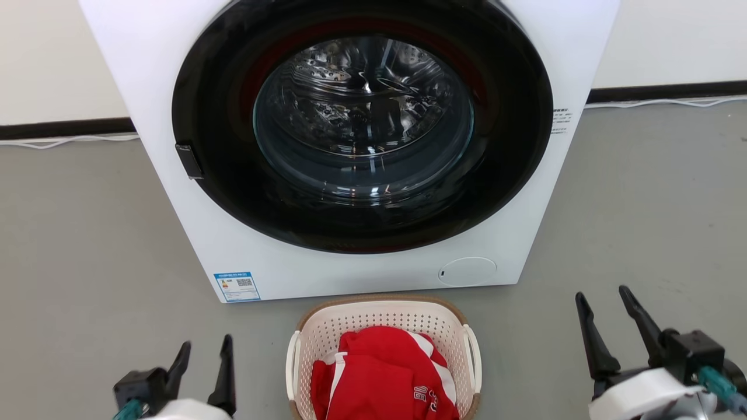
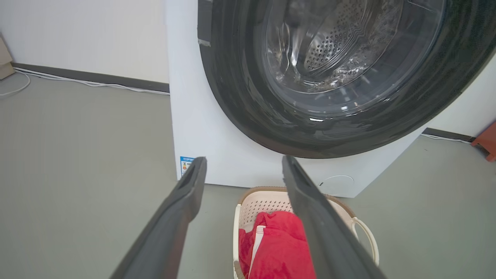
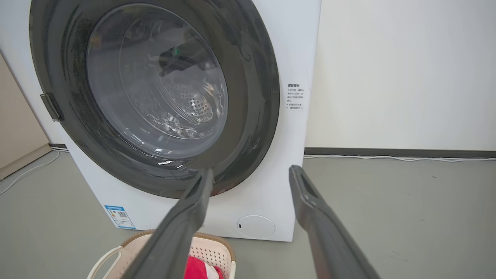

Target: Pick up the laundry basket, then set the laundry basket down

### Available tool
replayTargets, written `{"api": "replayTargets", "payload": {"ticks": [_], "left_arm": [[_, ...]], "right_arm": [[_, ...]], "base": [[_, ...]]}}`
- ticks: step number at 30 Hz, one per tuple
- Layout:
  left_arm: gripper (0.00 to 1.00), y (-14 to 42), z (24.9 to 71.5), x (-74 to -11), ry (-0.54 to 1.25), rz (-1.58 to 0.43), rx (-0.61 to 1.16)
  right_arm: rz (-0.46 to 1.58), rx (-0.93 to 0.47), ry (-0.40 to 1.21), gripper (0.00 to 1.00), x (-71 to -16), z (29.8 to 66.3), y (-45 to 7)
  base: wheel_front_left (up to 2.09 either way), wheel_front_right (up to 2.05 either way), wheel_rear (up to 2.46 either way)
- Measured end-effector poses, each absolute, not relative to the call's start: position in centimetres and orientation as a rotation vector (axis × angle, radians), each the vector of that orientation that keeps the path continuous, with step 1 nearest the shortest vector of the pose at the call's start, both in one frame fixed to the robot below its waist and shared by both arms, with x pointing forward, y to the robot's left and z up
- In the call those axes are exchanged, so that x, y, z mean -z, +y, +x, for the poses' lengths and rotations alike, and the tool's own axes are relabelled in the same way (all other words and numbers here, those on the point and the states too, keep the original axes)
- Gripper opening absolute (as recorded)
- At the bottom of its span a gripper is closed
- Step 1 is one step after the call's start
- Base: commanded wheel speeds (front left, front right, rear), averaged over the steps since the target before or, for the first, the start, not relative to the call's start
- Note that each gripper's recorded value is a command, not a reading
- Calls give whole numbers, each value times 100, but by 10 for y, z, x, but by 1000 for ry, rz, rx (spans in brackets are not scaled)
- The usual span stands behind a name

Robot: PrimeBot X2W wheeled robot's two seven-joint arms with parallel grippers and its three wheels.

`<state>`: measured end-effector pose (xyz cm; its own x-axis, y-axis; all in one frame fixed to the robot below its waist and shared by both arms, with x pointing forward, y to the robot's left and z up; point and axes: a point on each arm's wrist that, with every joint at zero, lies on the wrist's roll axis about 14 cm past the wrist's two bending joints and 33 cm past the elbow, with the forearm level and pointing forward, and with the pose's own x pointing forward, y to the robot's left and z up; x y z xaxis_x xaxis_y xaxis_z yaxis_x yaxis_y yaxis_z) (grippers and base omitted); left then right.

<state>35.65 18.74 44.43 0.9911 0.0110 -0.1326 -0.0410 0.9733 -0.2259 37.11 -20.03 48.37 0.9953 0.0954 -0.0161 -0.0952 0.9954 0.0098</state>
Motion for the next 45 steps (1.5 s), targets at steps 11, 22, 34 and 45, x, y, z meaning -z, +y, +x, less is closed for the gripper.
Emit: {"api": "replayTargets", "payload": {"ticks": [11, 22, 34, 45], "left_arm": [[100, 199, 346, -452, 93, -248, -64], [0, 198, 333, -428, 166, -262, -89], [0, 199, 327, -417, 215, -373, -126], [0, 201, 329, -418, 217, -482, -153]], "right_arm": [[25, -47, -1, 100, -486, 354, -211], [58, -41, 69, 0, -463, 345, -203], [188, -1, 111, 0, -452, 340, -205], [316, 35, 129, 0, -449, 340, -208]], "base": [[0, 0, 0], [0, 0, 0], [0, 0, 0], [0, 0, 0]]}}
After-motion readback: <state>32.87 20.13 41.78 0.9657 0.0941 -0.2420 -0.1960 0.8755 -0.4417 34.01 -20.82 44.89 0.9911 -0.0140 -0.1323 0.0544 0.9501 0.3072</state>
